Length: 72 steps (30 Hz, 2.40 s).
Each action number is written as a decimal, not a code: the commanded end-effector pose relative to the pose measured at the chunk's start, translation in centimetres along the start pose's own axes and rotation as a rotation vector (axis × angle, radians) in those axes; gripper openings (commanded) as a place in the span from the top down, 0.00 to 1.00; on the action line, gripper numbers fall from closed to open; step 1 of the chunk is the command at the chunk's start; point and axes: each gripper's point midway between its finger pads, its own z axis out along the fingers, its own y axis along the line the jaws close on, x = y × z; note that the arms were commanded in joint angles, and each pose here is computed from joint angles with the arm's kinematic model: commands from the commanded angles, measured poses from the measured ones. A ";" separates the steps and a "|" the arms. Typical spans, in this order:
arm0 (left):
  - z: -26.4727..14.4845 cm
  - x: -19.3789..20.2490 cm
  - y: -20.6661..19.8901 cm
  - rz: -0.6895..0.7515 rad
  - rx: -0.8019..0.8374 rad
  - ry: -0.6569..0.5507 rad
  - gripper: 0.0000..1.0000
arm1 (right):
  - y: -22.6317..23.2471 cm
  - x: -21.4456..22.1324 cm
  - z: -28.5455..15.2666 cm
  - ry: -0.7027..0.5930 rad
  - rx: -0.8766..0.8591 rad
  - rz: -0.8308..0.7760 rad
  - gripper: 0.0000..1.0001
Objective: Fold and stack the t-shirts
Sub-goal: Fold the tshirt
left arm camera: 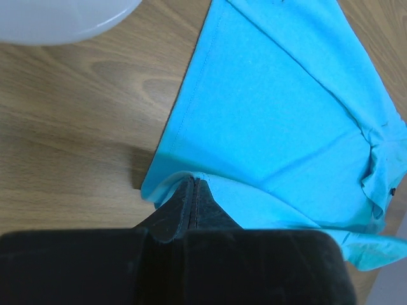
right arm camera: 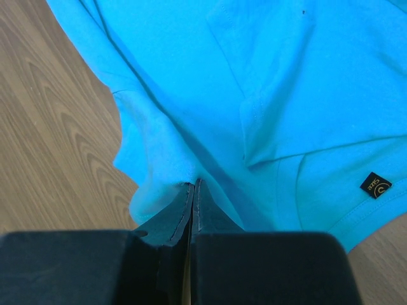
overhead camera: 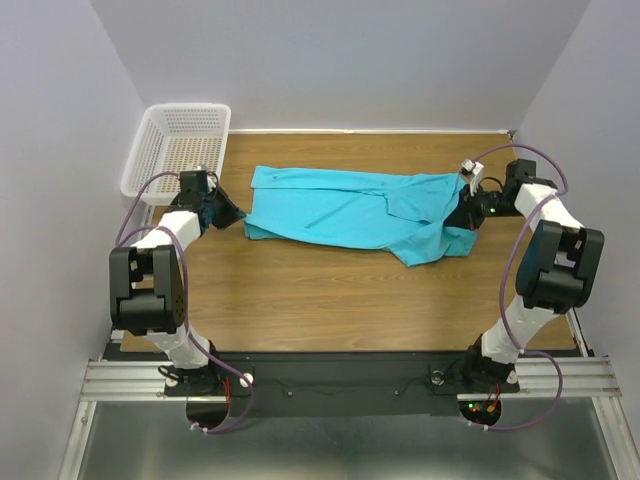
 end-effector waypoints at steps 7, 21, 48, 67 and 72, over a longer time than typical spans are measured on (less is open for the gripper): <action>0.6 -2.1 -0.7 0.061 0.002 -0.009 1.00 | -1.1 -2.6 -0.8 -0.076 0.003 -0.012 0.99; 3.1 -2.9 -0.7 0.092 -0.014 0.028 1.00 | -2.7 -1.9 0.0 -0.080 -0.010 0.063 1.00; 5.8 -2.7 -2.5 0.202 -0.026 0.074 1.00 | -3.5 -1.3 0.4 -0.078 -0.017 0.108 0.99; 6.5 -3.1 -2.4 0.230 -0.043 0.085 0.90 | -3.9 -0.8 0.1 -0.079 -0.005 0.126 0.99; 5.6 -3.8 -3.7 0.244 0.001 0.056 0.74 | -3.8 -0.6 0.2 -0.078 -0.009 0.134 0.99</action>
